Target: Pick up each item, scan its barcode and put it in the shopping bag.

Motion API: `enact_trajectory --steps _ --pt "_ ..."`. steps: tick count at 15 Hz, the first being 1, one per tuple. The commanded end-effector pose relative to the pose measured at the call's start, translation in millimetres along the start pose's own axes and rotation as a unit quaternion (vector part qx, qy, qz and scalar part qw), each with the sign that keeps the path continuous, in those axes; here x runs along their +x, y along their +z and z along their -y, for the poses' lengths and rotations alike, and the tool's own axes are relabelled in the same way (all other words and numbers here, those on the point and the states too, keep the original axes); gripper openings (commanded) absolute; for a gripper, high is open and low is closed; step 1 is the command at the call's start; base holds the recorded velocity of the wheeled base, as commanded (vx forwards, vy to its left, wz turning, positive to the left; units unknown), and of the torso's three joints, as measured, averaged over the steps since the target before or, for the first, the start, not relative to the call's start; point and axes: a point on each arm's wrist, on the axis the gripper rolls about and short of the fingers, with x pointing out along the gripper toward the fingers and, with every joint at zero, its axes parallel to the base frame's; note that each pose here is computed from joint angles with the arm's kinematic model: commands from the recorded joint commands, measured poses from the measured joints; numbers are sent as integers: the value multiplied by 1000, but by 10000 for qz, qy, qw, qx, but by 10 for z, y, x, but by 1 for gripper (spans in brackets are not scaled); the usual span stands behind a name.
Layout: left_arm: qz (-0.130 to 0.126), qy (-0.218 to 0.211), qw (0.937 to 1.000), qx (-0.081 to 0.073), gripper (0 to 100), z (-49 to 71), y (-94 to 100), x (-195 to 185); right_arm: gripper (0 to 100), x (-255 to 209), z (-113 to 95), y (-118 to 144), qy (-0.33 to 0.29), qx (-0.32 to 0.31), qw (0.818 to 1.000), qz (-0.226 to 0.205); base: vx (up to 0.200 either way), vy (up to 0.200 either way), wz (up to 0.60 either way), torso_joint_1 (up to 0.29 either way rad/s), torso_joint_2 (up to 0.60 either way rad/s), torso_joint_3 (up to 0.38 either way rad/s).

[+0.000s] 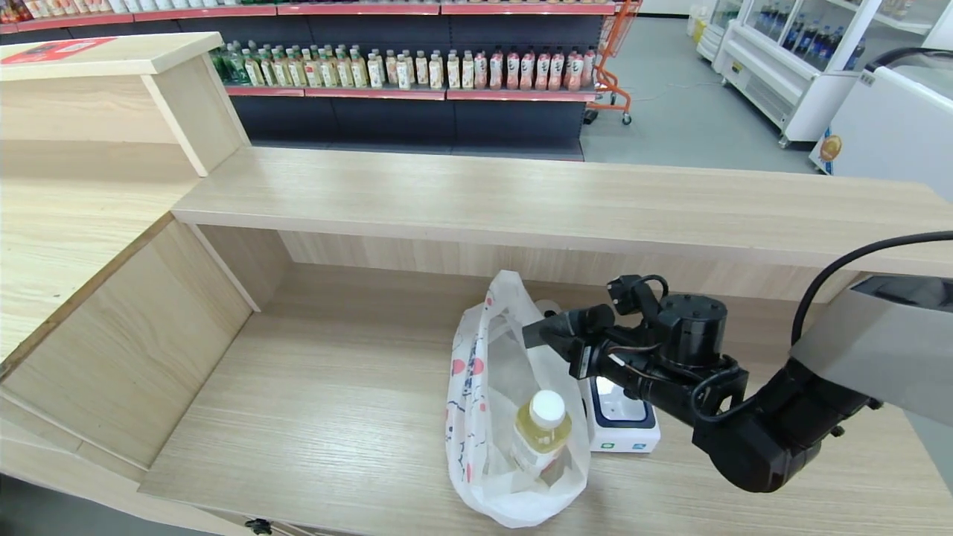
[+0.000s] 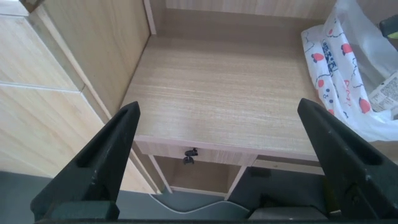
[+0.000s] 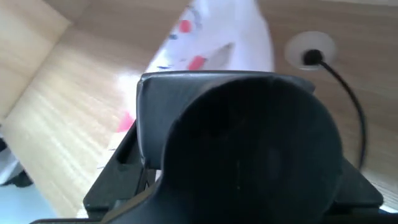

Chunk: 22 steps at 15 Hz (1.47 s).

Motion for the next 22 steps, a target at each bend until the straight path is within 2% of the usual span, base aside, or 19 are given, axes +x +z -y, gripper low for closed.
enact_trajectory --steps 1,2,12,20,22 --pt "-4 4 10000 -1 100 0 1 1 0 36 -13 -73 101 12 9999 -114 0 0 0 0 0 0" --pt "4 4 10000 -1 100 0 0 0 0 35 -17 -101 288 20 9994 -197 0 0 0 0 0 0" --pt "4 4 10000 -1 100 0 0 0 0 2 24 -363 343 53 9973 -645 0 0 0 0 0 0" --pt "4 -4 10000 -1 100 0 0 0 0 30 -16 -485 481 -30 9956 -798 0 0 0 0 0 0" --pt "4 4 10000 -1 100 0 0 0 0 43 -17 -526 494 -208 9950 -843 0 0 0 0 0 0"
